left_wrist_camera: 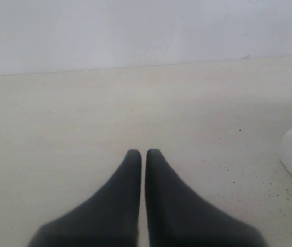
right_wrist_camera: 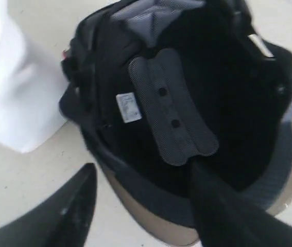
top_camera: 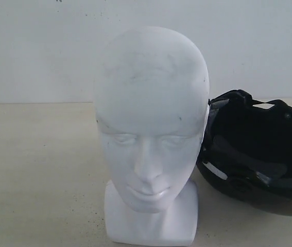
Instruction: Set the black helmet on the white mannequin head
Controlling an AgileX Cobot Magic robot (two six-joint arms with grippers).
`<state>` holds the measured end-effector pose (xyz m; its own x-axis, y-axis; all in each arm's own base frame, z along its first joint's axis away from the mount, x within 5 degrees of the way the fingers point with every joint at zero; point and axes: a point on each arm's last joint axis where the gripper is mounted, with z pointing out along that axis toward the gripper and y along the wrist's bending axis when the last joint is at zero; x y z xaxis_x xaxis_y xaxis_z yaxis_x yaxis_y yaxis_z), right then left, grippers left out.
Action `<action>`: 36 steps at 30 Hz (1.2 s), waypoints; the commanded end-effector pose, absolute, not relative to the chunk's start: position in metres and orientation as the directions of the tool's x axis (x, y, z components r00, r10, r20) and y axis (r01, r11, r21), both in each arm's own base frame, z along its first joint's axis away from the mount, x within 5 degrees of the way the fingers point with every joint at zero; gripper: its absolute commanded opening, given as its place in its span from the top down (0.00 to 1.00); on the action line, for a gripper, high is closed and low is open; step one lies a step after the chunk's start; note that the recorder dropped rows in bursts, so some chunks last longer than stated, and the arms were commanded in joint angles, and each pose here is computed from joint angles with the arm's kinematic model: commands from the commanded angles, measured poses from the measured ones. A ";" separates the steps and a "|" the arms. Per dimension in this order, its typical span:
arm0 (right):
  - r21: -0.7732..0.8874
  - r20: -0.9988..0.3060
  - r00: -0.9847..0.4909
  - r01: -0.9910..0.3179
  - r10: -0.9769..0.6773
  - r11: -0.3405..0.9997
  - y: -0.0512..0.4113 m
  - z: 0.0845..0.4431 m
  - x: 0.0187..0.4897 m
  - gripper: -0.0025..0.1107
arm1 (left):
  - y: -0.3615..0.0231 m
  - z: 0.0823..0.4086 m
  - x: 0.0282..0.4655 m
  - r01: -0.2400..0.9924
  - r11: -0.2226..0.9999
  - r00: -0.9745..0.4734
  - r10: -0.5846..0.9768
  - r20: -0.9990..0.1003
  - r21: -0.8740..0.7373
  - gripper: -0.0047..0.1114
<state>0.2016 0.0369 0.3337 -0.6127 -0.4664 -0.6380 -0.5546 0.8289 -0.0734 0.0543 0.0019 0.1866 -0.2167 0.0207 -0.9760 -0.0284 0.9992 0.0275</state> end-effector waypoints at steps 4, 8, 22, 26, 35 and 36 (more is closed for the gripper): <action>-0.185 -0.432 -0.492 -0.772 -0.756 0.608 0.071 0.310 0.201 0.43 | 0.001 0.185 0.054 -0.019 1.000 -0.219 0.013 -0.976 0.018 0.92; -0.228 -0.377 -0.499 -0.766 -0.780 0.601 0.075 0.294 0.208 0.43 | 0.001 0.185 0.054 -0.019 1.000 -0.219 0.013 -0.976 0.018 0.92; -0.272 -0.513 -0.432 -0.738 -0.742 0.618 0.081 0.251 0.214 0.43 | 0.001 0.185 0.054 -0.019 1.000 -0.219 0.013 -0.976 0.018 0.92; -0.293 -0.533 -0.422 -0.721 -0.733 0.628 0.082 0.244 0.220 0.43 | 0.001 0.185 0.054 -0.019 1.000 -0.219 0.013 -0.976 0.018 0.92; -0.234 -0.479 -0.485 -0.733 -0.732 0.639 0.090 0.206 0.242 0.43 | 0.001 0.185 0.054 -0.019 1.000 -0.219 0.013 -0.976 0.018 0.92; -0.230 -0.470 -0.491 -0.734 -0.733 0.639 0.090 0.200 0.244 0.43 | 0.001 0.185 0.054 -0.019 1.000 -0.219 0.013 -0.976 0.018 0.92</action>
<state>0.2391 0.0879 0.2121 -0.4830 -0.7327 -0.4794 -0.7323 0.6382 -0.2376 0.0543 0.0019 0.1866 -0.2167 0.0207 -0.9760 -0.0284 0.9992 0.0275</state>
